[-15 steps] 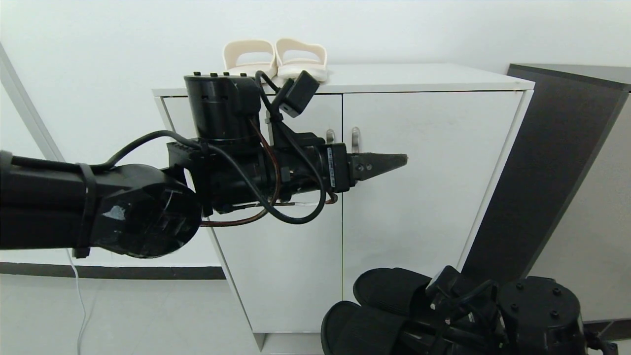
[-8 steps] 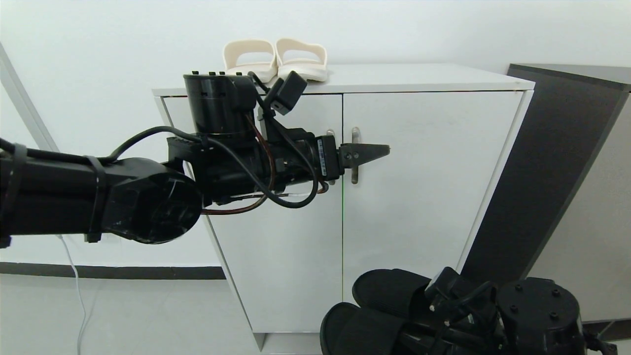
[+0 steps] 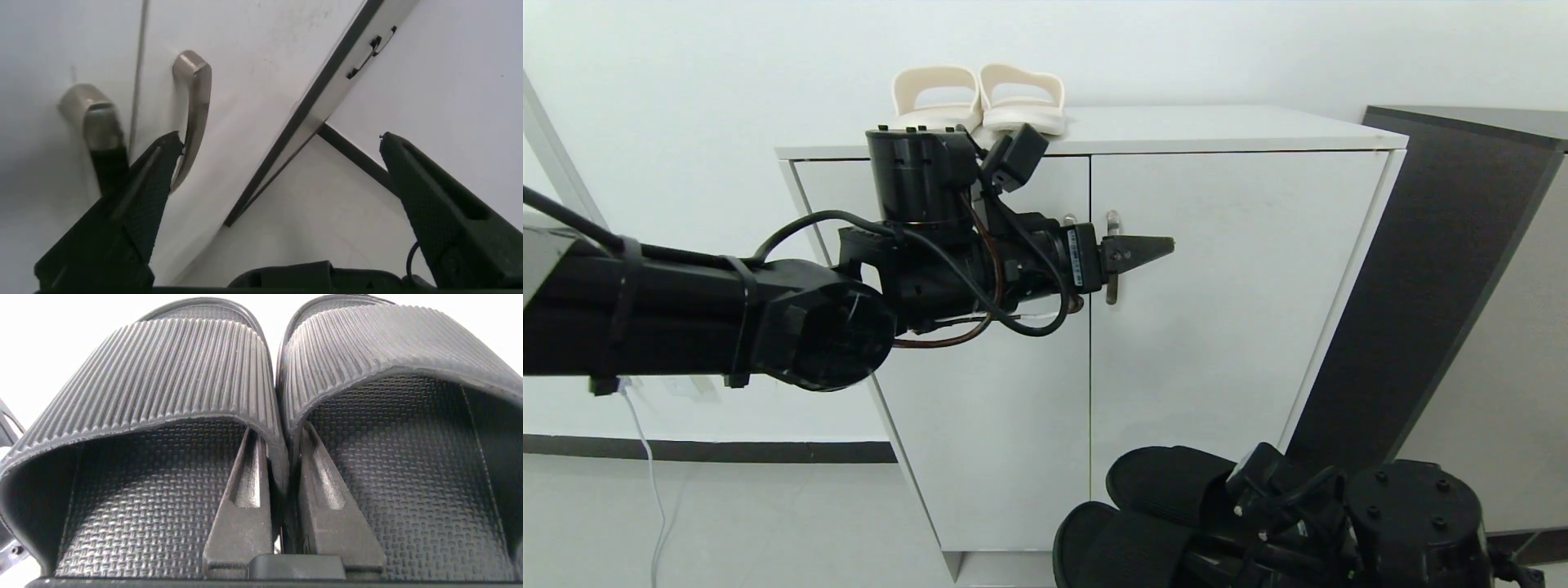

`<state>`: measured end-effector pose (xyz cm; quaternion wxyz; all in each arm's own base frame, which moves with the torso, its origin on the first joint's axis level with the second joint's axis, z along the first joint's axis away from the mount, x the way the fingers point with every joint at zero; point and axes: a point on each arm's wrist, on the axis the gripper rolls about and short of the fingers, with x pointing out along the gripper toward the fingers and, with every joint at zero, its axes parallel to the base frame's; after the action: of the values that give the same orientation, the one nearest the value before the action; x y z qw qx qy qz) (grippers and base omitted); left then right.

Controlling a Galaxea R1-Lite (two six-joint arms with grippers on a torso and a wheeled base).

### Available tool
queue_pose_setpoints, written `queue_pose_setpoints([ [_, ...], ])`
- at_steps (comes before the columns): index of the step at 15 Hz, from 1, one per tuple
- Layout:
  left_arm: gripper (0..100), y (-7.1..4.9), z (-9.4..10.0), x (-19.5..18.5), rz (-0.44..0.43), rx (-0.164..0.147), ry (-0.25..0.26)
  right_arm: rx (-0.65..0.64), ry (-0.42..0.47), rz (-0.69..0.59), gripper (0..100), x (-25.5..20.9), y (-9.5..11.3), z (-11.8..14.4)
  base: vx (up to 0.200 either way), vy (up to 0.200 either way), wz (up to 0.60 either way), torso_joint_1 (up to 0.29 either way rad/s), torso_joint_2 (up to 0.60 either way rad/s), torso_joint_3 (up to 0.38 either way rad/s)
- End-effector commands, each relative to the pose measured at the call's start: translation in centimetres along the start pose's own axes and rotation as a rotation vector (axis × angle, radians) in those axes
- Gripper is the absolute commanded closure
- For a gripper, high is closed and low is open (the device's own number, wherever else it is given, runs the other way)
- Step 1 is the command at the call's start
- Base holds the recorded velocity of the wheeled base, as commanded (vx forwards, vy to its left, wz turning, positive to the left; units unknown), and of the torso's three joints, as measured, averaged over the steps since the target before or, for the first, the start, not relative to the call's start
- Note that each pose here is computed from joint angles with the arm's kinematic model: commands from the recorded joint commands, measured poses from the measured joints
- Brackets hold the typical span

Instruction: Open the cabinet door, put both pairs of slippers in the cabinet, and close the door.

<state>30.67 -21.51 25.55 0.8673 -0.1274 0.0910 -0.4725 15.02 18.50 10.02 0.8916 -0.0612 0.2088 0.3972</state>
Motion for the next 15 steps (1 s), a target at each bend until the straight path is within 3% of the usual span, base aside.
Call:
queue_pose_setpoints([
  [1,0,0.4,-0.5,0.8,0.002,-0.007,0.012,0.000,0.004,0.000,100,0.0,0.0,-0.1,0.000,0.000,0.00,0.000,0.00,0.000],
  [5,0,0.4,-0.4,1.3,-0.010,-0.005,0.008,0.000,0.013,0.001,100,0.1,0.0,-0.3,0.000,0.000,0.00,0.000,0.00,0.000],
  [6,100,0.3,-0.4,1.2,-0.010,-0.005,0.008,-0.001,0.015,-0.001,100,0.1,0.0,-0.3,0.000,0.000,0.00,0.000,0.00,0.000],
  [10,100,-0.2,-0.4,0.2,-0.011,-0.007,0.013,-0.003,0.024,0.007,100,-0.1,0.1,-0.6,0.000,0.000,0.00,0.000,0.00,0.000],
  [14,100,-2.0,-1.3,-1.7,-0.033,-0.010,0.045,-0.029,0.033,0.111,100,-1.1,0.6,-1.5,0.000,0.000,0.00,0.000,0.00,0.000],
  [15,100,-2.4,-1.7,-2.2,-0.038,0.002,0.057,-0.056,0.029,0.130,100,-1.3,0.6,-1.8,0.000,0.000,0.00,0.000,0.00,0.000],
])
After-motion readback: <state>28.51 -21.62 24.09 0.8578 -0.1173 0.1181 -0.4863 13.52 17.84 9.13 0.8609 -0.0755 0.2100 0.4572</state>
